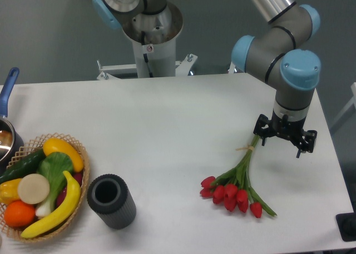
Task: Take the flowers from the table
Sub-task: 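Move the open gripper toward the tulip stems and lower it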
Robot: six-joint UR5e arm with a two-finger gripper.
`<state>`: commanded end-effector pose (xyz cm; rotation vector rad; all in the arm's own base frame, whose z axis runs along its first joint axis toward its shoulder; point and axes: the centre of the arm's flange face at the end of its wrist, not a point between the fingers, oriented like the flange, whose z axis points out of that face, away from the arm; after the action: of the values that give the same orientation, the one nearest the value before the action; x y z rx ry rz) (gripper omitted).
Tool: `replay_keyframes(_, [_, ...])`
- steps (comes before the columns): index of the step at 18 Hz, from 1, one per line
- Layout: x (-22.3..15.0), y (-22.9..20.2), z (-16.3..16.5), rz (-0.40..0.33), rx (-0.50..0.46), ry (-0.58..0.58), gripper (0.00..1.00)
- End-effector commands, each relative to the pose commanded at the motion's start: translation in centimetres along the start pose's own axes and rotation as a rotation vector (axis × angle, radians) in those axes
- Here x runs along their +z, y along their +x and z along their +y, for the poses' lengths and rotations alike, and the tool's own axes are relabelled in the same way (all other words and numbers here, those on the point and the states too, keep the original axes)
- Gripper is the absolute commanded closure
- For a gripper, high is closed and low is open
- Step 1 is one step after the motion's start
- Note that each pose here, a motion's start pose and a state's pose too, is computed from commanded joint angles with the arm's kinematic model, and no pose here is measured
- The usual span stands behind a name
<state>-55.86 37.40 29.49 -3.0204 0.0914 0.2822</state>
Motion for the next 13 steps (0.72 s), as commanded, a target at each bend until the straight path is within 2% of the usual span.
replay_keyframes(7, [0.5, 0.6, 0.5, 0.015, -0.007, -0.003, 0.0])
replay_keyframes(13, [5.2, 4.1, 1.2, 0.091, -0.019, -0.031, 0.0])
